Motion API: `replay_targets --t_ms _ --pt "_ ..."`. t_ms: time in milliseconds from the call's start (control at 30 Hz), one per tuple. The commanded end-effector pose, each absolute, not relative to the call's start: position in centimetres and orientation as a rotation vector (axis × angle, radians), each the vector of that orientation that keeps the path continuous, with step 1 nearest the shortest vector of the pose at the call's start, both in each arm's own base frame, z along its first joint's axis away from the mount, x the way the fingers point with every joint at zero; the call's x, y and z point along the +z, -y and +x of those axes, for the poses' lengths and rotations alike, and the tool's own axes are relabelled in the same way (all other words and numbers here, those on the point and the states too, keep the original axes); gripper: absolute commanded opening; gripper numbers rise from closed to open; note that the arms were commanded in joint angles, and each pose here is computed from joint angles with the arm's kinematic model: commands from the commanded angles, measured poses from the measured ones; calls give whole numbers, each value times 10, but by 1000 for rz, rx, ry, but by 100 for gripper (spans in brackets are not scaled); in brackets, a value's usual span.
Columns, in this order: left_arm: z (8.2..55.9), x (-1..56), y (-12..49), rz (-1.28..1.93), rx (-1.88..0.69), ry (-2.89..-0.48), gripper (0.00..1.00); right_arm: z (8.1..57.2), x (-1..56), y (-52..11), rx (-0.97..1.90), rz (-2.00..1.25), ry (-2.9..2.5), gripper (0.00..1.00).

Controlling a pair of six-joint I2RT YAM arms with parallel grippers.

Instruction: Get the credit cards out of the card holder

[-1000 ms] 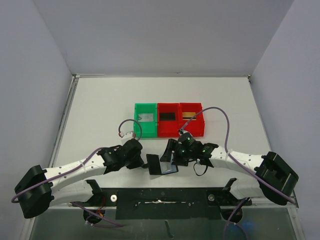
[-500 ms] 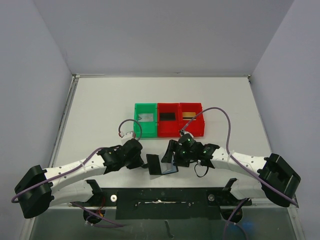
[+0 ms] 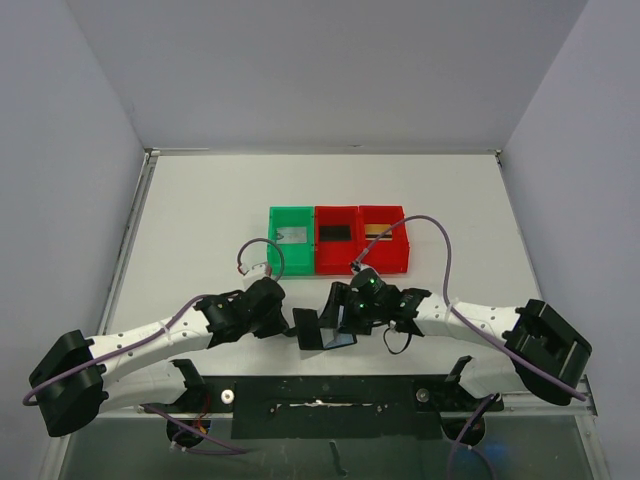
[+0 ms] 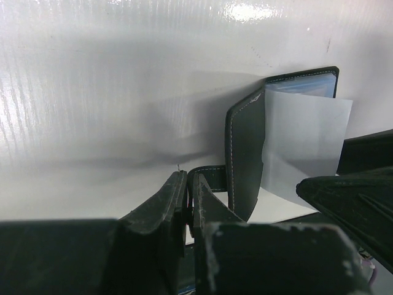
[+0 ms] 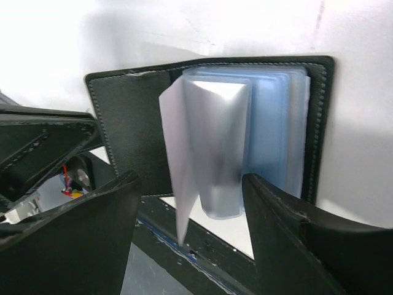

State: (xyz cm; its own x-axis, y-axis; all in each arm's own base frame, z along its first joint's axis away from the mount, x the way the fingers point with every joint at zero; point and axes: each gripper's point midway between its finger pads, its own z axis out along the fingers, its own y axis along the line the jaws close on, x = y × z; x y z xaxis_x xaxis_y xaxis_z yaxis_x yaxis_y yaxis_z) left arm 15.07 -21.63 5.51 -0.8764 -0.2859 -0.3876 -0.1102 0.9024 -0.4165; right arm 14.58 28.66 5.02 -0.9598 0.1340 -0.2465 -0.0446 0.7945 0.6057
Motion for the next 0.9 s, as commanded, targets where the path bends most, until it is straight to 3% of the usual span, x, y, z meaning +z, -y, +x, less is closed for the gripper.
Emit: replay_targets --t_ms 0,500,867 --pt "158 65 229 -278 -611 -2578 0 155 89 -321 1154 -11 -2569 67" --pt "155 54 225 -322 -616 -2580 0 160 102 -372 1358 -177 -2515 66" --pt "153 49 224 -356 -646 -2573 2 158 94 -373 1452 -52 -2504 63"
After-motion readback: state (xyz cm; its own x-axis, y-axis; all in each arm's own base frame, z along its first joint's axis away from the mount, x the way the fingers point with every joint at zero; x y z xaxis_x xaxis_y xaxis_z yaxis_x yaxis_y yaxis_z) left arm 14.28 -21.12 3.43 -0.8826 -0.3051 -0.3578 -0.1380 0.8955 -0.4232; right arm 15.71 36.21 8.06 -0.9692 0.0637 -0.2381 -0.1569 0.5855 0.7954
